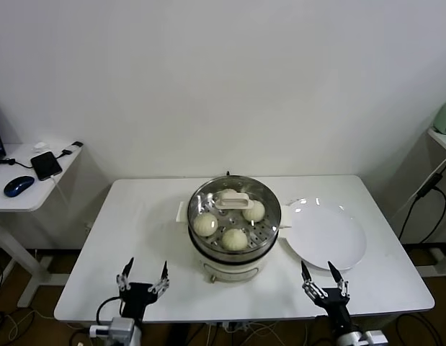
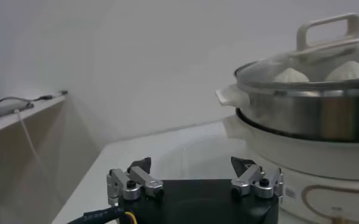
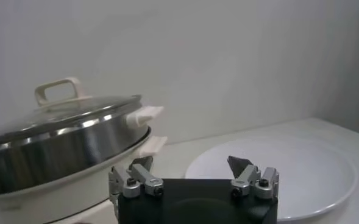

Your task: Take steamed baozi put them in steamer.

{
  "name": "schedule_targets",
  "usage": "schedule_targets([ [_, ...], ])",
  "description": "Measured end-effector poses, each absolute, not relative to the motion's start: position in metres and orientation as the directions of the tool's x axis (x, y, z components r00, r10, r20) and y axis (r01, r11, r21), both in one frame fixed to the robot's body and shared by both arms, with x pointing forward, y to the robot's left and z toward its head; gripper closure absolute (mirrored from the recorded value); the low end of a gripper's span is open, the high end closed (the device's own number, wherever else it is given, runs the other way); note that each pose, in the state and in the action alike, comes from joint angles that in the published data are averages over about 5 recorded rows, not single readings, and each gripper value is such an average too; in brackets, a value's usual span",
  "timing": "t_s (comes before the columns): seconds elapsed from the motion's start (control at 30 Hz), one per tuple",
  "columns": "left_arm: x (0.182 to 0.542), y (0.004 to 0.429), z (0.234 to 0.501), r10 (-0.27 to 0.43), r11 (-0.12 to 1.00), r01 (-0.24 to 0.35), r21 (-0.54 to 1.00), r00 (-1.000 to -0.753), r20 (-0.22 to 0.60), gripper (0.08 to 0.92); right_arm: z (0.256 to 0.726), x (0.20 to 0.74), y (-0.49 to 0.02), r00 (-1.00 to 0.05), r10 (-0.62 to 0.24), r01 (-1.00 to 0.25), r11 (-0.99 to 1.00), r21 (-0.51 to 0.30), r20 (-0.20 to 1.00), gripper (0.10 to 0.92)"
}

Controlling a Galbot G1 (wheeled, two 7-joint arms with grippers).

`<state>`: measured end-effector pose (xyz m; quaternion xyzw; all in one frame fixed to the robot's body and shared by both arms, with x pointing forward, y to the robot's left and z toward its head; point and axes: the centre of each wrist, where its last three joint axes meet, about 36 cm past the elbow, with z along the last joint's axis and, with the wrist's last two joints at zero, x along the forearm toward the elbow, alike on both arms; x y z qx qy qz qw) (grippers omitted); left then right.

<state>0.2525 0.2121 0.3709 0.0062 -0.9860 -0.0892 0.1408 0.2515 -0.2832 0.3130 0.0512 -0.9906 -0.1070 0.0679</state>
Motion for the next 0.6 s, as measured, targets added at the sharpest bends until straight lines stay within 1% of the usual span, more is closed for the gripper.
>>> schedule_targets([
  [0.2,0.236,0.211,0.377,-0.03,0.988,0.017,0.152,-0.954,0.297,0.177,0.328,0.245,-0.28,-0.982,-0.122,-0.094,0.978,0.188,0.143,0.2],
  [0.6,0.221,0.205,0.39,-0.032,0.991,0.006,0.131,-0.957,0.287,0.177,0.35,0.25,-0.282,-0.974,-0.124,-0.096,0.984,0.151,0.189,0.2],
])
